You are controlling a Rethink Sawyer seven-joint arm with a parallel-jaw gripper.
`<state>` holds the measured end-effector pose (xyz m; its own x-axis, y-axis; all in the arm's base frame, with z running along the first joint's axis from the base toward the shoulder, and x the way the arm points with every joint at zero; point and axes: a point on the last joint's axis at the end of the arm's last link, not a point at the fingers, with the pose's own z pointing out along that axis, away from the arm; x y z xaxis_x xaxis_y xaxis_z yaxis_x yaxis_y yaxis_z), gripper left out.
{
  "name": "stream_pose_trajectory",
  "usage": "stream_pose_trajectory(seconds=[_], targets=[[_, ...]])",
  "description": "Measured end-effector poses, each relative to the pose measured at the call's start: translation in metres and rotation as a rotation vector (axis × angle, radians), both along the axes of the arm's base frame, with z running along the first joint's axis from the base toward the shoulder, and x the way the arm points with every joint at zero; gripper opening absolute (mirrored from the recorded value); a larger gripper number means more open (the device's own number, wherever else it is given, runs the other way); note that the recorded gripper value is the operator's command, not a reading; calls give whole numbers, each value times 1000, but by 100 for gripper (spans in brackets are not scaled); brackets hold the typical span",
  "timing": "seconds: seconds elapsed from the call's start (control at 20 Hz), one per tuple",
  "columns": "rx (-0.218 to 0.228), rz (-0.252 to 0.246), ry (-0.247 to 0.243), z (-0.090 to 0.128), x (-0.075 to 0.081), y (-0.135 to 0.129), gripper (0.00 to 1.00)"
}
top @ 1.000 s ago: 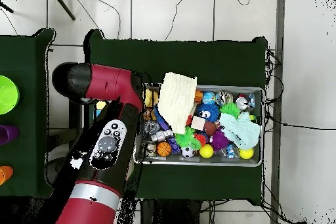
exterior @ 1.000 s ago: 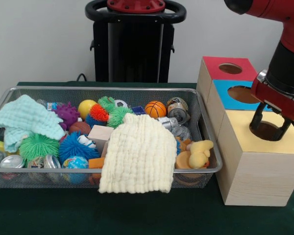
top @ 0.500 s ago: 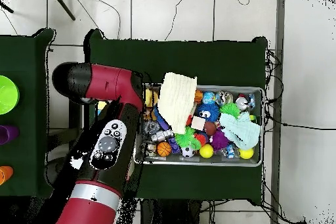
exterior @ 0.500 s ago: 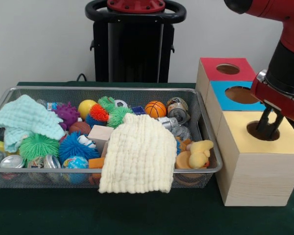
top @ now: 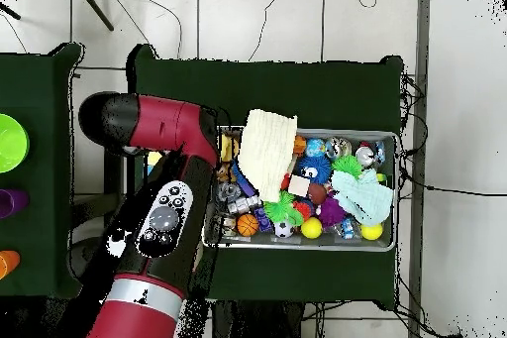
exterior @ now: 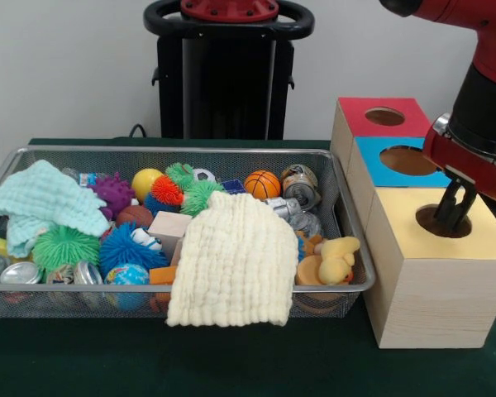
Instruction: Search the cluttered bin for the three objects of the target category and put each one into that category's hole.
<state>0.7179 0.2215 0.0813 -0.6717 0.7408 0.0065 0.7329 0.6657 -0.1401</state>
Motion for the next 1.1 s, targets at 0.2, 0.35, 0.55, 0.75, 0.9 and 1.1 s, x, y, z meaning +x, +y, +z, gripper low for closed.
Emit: stream_pose_trajectory(seconds=[0.2, 0.35, 0.55, 0.75, 0.9, 1.1], targets=[[2, -3, -3, 3, 1, -1, 0], [4, -5, 1, 5, 2, -3, 0], [11, -11, 27, 8, 2, -5, 0], [26, -21, 81, 16, 0, -8, 0], [39, -30, 123, 26, -2, -9, 0], [53, -38, 146, 42, -2, -11, 0]])
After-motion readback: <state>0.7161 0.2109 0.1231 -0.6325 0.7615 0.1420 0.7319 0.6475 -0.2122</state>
